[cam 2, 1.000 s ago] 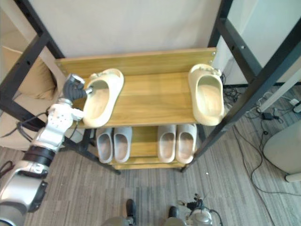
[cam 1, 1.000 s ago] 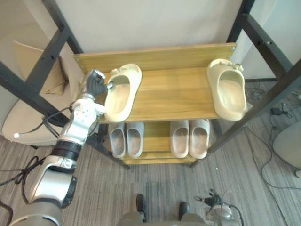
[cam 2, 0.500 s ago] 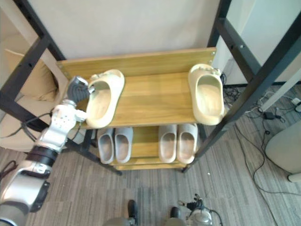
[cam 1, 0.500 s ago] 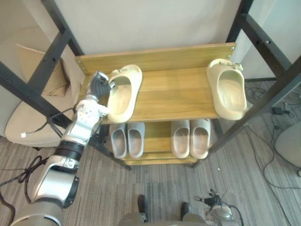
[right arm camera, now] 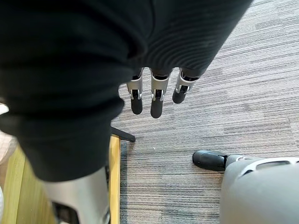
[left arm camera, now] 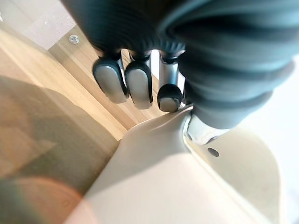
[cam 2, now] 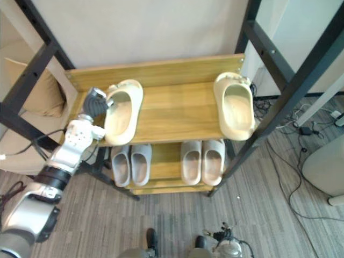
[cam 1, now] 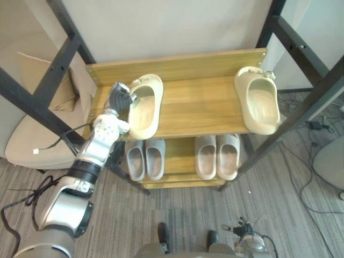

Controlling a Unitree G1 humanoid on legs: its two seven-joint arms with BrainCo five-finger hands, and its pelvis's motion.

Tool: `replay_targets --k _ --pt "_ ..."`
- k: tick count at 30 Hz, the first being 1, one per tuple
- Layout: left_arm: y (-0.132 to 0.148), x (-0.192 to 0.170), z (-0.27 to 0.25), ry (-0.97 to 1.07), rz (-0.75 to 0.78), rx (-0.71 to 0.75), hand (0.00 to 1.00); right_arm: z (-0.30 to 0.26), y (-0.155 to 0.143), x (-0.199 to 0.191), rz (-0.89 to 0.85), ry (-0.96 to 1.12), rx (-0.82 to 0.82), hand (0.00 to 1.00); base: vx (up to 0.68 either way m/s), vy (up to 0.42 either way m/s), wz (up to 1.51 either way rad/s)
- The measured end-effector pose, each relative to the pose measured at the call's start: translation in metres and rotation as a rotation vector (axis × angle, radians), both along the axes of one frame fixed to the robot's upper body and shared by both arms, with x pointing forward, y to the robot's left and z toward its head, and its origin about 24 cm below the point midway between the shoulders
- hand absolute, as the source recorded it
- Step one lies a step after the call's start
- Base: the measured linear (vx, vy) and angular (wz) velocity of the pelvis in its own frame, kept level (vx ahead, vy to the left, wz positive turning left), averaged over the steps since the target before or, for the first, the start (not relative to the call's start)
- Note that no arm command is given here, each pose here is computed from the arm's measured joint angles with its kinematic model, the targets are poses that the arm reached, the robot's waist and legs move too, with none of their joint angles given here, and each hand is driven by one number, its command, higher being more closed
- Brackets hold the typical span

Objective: Organize the slippers on the shoe rack

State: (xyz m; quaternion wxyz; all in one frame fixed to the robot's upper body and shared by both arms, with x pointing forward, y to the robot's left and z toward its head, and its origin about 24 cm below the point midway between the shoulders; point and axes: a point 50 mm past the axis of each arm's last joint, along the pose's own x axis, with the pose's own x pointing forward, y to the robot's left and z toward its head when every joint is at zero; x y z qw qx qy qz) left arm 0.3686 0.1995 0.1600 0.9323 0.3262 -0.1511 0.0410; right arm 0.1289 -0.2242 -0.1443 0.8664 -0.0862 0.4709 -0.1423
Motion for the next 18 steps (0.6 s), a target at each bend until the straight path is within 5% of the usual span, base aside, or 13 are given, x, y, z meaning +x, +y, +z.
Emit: replay_targets --k 18 --pt "-0.012 -0.005 0.037 -0.18 0.006 -0.077 0.0 0.0 0.0 0.0 0.003 0.001 0.0 0.0 0.0 0.0 0.0"
